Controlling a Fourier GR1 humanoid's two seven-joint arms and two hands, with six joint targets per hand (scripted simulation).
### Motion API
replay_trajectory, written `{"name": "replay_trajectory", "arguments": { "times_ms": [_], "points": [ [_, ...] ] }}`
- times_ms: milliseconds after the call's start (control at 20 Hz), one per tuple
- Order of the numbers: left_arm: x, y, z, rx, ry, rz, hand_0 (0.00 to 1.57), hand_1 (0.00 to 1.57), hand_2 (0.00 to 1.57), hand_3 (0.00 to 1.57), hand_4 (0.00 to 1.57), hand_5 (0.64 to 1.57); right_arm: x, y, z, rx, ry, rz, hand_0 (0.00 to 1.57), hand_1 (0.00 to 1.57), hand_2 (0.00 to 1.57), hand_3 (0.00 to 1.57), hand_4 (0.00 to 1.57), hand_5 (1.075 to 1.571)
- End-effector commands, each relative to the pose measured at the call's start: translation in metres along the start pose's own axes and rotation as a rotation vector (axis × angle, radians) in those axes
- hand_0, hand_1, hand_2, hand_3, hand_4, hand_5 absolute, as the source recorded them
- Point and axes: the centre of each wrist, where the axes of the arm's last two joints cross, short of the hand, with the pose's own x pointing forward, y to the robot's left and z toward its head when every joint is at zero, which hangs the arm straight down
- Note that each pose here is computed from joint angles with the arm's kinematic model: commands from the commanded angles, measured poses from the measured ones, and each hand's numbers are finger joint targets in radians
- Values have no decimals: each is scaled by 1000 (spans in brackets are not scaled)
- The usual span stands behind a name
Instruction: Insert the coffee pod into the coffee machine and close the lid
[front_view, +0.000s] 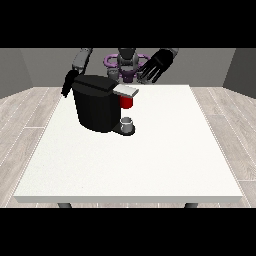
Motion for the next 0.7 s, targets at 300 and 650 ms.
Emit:
{"name": "replay_trajectory", "arguments": {
  "times_ms": [300,650],
  "points": [
    [-77,-158,77,75,116,802,0,0,0,0,274,1571,-65,-29,48,-84,181,28,0,0,0,0,0,1571],
    [-90,-223,130,-25,296,896,0,0,0,0,442,1571,-46,-12,51,43,86,-72,0,0,0,0,0,1571]
  ]
}}
